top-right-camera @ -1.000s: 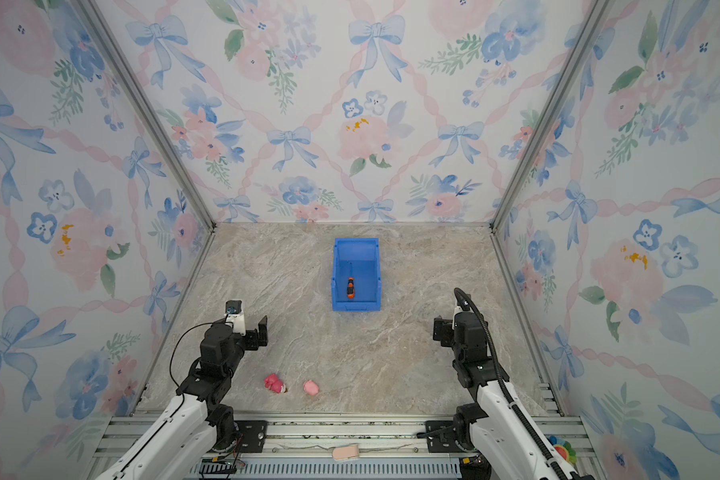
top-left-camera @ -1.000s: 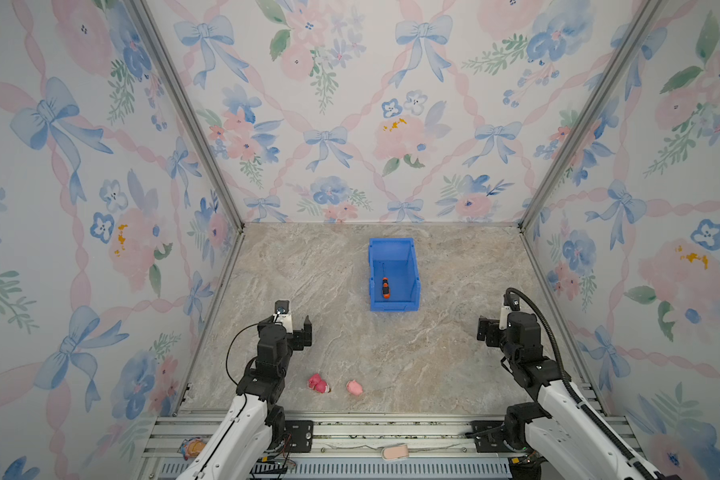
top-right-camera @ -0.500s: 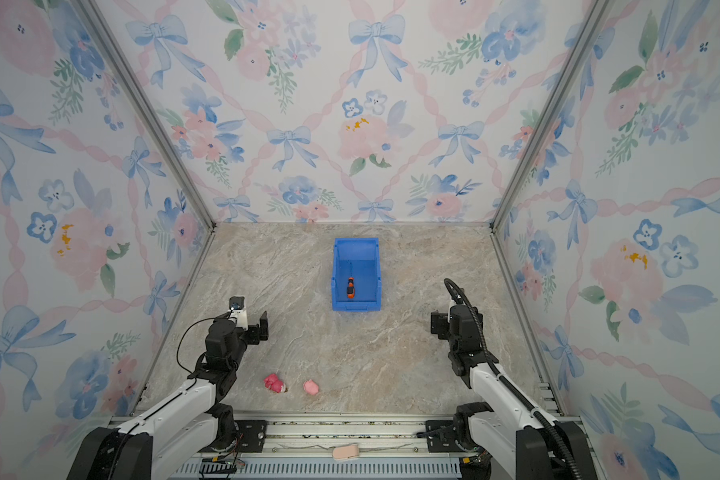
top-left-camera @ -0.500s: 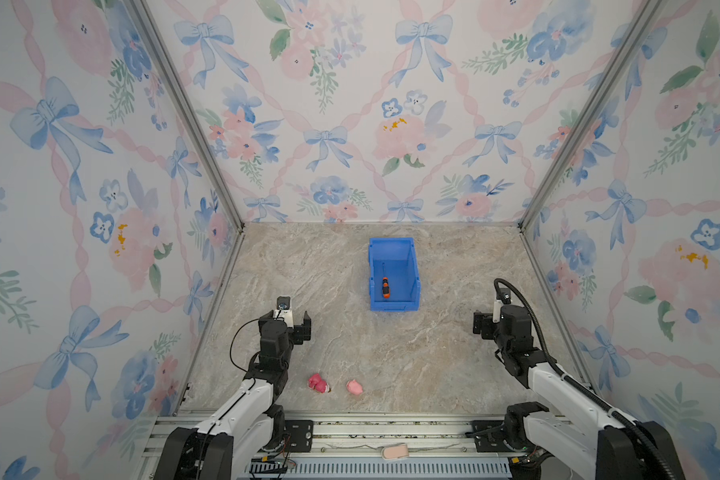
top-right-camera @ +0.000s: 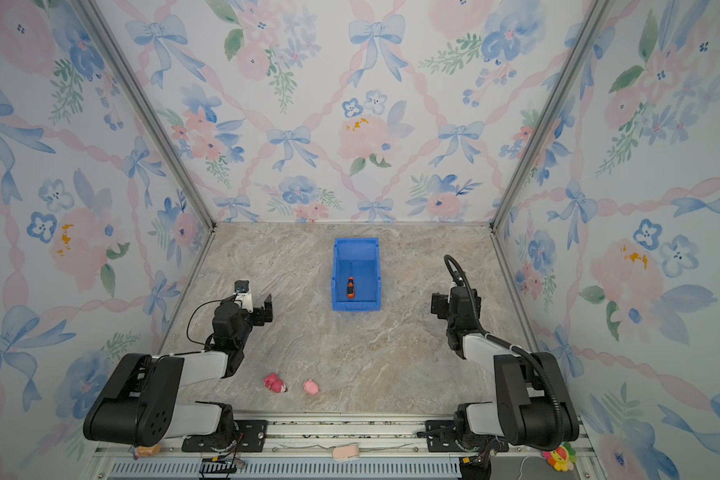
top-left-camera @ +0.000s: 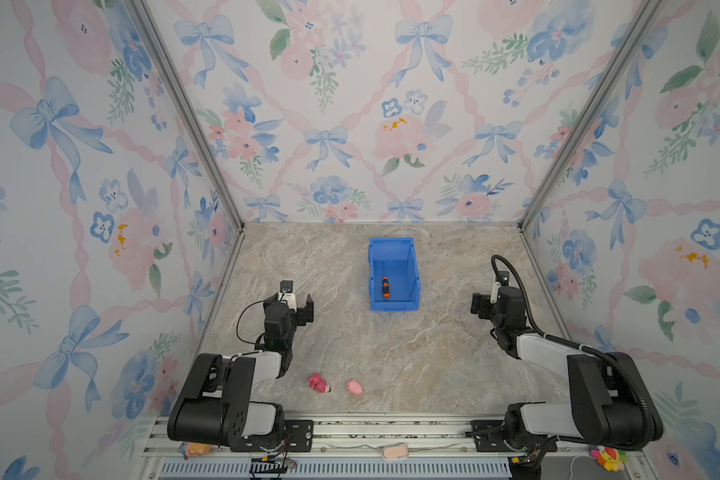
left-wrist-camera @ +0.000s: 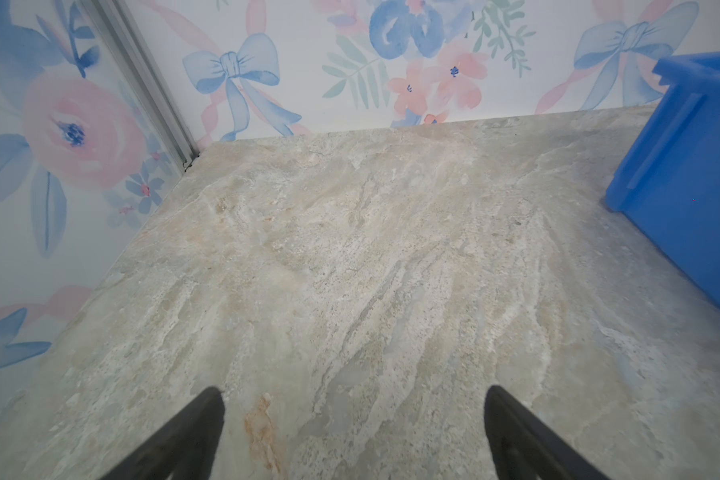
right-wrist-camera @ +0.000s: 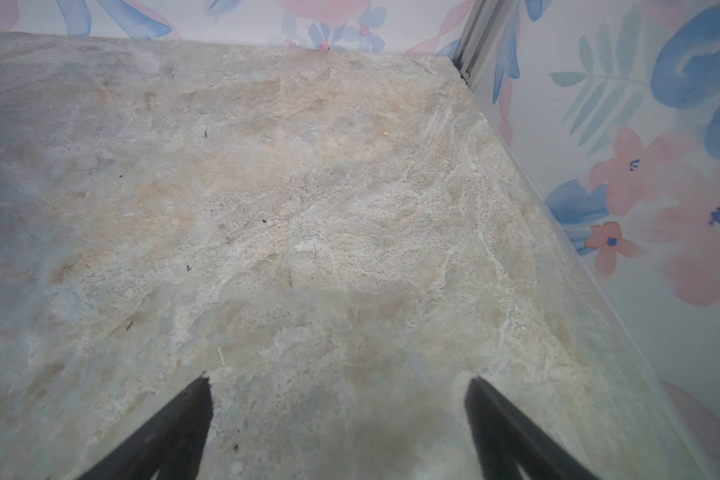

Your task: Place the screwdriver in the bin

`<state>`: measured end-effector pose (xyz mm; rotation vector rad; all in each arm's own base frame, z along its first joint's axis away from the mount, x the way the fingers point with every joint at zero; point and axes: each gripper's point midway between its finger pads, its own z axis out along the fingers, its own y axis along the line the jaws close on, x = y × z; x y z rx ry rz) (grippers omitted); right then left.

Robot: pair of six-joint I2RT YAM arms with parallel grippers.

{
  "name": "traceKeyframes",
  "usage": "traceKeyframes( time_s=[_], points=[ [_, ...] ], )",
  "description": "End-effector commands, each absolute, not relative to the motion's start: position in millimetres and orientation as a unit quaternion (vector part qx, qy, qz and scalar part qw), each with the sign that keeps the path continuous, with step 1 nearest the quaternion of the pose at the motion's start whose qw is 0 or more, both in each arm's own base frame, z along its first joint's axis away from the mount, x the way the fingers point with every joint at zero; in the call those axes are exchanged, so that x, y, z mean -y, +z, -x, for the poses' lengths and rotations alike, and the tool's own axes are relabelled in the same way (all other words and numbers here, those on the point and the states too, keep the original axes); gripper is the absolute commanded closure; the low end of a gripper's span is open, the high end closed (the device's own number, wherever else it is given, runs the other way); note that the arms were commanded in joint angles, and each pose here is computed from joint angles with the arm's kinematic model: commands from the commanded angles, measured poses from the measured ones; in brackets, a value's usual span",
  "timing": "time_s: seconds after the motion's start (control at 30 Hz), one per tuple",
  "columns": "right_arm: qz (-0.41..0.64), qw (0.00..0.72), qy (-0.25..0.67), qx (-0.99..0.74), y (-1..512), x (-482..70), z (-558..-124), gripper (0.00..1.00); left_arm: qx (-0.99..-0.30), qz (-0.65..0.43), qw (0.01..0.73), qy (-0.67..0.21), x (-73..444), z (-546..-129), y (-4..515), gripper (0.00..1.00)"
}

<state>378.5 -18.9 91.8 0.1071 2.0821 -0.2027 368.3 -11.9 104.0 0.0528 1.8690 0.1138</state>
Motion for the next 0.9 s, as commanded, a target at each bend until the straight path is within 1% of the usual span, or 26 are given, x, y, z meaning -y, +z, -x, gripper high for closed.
traceKeyframes(
  time_s=[0.0,0.07,0.13,0.27,0.4,0.47,0.6,0.87],
  points=[
    [-0.053,0.537,-0.060,-0.840,113,16,-397,0.03,-0.786,-0.023,0.616,0.055,9,-382,113,0.02],
    [-0.051,0.537,-0.058,-0.840,113,16,-398,0.03,-0.787,-0.001,0.615,0.060,0,-386,109,0.02],
    [-0.053,0.540,-0.055,-0.838,113,16,-396,0.03,-0.783,0.018,0.619,0.057,-7,-381,108,0.02],
    [-0.047,0.541,-0.045,-0.838,113,14,-398,0.03,-0.783,0.009,0.621,0.043,-6,-379,103,0.02],
    [-0.036,0.572,-0.033,-0.819,104,9,-405,0.03,-0.783,0.008,0.621,0.041,-5,-379,103,0.02],
    [-0.020,0.563,-0.035,-0.825,100,3,-403,0.03,-0.783,0.009,0.620,0.043,-6,-379,103,0.02],
    [-0.014,0.582,-0.035,-0.813,97,0,-400,0.03,-0.778,0.009,0.627,0.042,-5,-378,105,0.02],
    [-0.013,0.576,-0.036,-0.816,96,-1,-400,0.03,-0.778,0.001,0.627,0.036,-2,-380,105,0.02]
  ],
)
